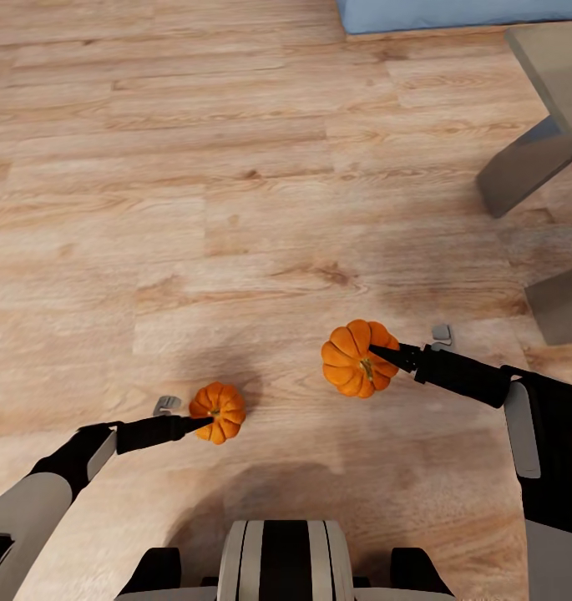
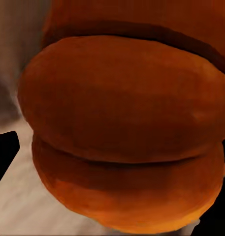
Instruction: Place each of the two pumpkins and all three candles from the living room inside a cabinet in the living room (use any cabinet), then make sure every cabinet is closed, and position the cauldron so it is next to a table in the living room.
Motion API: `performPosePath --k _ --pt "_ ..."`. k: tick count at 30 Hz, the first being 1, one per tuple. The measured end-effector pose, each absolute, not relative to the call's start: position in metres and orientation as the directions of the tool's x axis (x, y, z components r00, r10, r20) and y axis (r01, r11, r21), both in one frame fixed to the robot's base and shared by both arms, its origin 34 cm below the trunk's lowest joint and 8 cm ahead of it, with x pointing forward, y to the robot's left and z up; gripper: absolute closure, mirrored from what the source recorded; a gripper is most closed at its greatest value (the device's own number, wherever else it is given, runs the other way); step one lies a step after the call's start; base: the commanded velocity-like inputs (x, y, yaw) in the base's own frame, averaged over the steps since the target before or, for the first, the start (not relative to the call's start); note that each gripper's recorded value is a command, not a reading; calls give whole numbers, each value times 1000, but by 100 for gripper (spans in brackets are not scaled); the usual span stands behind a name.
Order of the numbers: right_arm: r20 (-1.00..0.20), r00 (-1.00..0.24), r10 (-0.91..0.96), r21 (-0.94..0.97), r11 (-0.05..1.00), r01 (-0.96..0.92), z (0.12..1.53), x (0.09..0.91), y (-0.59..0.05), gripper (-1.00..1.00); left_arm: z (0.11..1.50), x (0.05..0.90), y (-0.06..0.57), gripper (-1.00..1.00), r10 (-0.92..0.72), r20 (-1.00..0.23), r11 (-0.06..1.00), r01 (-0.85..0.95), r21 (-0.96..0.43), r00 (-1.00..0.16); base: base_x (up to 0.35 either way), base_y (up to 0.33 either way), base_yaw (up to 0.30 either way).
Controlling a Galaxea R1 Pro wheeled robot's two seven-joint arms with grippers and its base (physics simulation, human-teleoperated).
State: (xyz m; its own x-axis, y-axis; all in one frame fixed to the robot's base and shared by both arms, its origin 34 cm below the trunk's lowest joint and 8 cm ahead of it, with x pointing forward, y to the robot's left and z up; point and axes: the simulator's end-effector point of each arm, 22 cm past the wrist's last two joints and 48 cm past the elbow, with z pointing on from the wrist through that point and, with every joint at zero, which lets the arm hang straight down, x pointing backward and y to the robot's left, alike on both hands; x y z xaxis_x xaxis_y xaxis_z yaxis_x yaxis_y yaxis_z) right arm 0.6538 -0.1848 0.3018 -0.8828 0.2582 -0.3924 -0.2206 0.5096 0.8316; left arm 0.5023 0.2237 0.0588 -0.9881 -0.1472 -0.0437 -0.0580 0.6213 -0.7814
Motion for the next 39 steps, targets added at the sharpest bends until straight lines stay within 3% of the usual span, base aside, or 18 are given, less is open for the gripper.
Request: performPosePath --k 2,3,39 --pt "-392 -883 259 833 508 -221 302 654 -185 100 60 503 223 -100 -146 -49 617 -52 -785 -988 0 0 -59" --pt "-392 -883 258 832 508 -220 302 654 -185 100 60 503 222 100 -149 -52 616 -51 -786 -988 0 0 -34" --pt "-422 -869 259 825 506 -250 324 659 -184 100 80 528 215 100 -178 -138 603 3 -798 -974 0 0 -2"
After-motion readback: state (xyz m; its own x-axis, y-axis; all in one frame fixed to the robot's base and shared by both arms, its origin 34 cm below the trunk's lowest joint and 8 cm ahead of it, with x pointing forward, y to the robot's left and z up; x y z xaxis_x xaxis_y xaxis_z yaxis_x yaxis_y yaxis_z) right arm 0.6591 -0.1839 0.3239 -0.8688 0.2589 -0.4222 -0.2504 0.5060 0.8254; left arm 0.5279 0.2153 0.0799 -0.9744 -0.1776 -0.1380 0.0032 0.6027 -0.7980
